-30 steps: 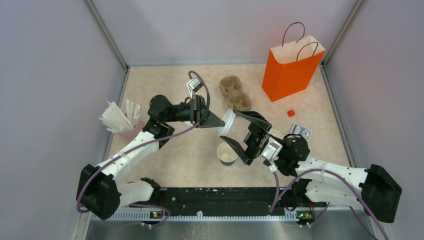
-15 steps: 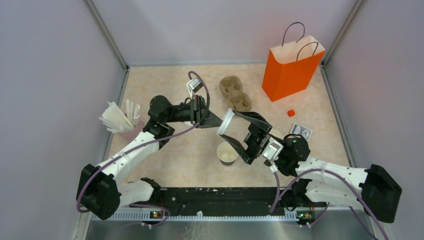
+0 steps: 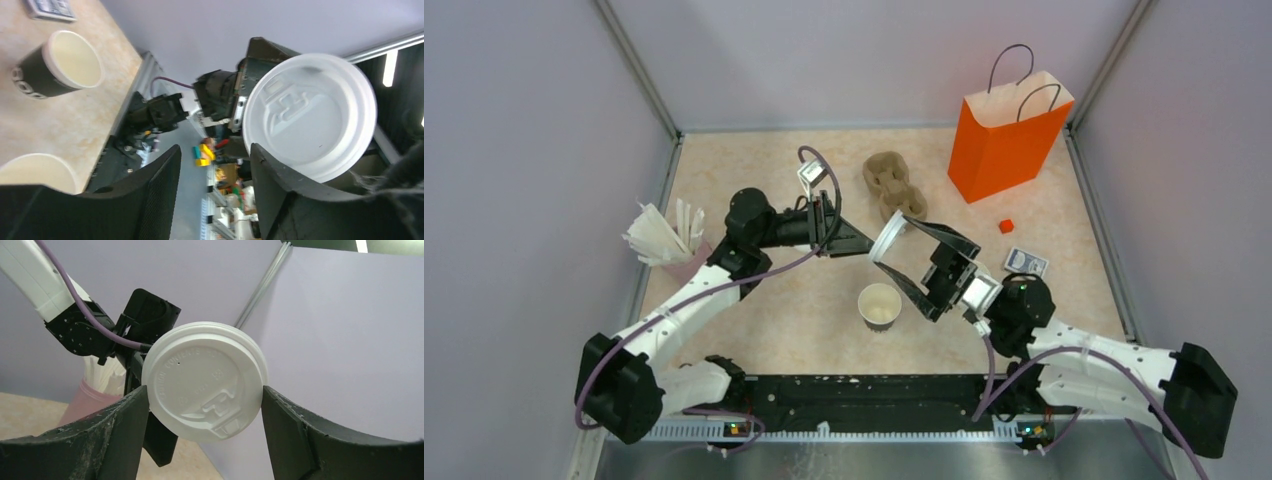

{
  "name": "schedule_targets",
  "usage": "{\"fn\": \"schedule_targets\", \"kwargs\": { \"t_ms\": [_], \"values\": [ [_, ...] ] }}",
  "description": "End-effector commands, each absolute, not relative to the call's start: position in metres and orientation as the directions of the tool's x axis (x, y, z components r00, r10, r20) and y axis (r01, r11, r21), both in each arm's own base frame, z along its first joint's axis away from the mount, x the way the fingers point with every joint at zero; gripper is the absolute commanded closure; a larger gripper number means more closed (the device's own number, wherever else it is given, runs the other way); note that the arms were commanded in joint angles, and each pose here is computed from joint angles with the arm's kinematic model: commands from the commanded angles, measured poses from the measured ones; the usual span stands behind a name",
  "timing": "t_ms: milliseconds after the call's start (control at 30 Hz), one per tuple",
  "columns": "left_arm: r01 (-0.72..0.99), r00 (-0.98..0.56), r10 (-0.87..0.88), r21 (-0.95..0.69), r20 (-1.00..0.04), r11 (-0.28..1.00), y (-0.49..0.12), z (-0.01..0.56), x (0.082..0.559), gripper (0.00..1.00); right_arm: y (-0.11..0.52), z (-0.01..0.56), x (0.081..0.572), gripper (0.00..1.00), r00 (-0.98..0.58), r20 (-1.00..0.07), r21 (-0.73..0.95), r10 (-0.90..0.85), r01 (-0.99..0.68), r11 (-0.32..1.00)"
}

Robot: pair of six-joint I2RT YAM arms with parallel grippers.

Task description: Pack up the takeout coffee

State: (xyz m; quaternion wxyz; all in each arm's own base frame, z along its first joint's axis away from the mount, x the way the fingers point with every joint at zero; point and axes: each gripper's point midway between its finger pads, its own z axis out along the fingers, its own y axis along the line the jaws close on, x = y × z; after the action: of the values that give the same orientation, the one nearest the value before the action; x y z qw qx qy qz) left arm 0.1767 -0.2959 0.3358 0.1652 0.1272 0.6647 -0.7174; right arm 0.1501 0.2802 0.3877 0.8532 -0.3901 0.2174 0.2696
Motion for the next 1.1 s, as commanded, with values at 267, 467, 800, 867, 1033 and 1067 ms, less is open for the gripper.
{"fn": "schedule_targets", "kwargs": {
  "t_ms": [267, 467, 800, 867, 1033, 1067],
  "values": [
    [0.470, -0.557, -0.270, -0.566, -0.785, 0.677, -0.218, 0.316, 0.264, 0.01, 0.256, 0.324, 0.169, 0.34, 0.292, -0.943, -0.164, 0.158, -0.823, 0.544],
    [0.440, -0.533, -0.133, -0.408, -0.835, 0.800, -0.191, 0.283, 0.265, 0.01, 0.236, 0.269, 0.177, 0.35, -0.064, -0.998, 0.038, -0.018, -0.771, 0.635],
    [0.563, -0.476, 0.062, -0.250, -0.877, 0.788, -0.172, 0.239, 0.228, 0.01, 0.230, 0.219, 0.177, 0.32, -0.474, -0.845, 0.138, -0.250, -0.643, 0.753],
    [0.573, -0.445, 0.068, -0.225, -0.893, 0.788, -0.168, 0.236, 0.224, 0.01, 0.236, 0.212, 0.178, 0.32, -0.531, -0.799, 0.144, -0.283, -0.626, 0.767],
    [0.580, -0.401, 0.041, -0.219, -0.915, 0.784, -0.165, 0.235, 0.219, 0.01, 0.250, 0.209, 0.185, 0.34, -0.582, -0.760, 0.158, -0.289, -0.597, 0.786],
    [0.583, -0.399, 0.038, -0.222, -0.916, 0.781, -0.165, 0.235, 0.218, 0.01, 0.254, 0.209, 0.185, 0.34, -0.586, -0.757, 0.160, -0.290, -0.596, 0.787]
  ]
}}
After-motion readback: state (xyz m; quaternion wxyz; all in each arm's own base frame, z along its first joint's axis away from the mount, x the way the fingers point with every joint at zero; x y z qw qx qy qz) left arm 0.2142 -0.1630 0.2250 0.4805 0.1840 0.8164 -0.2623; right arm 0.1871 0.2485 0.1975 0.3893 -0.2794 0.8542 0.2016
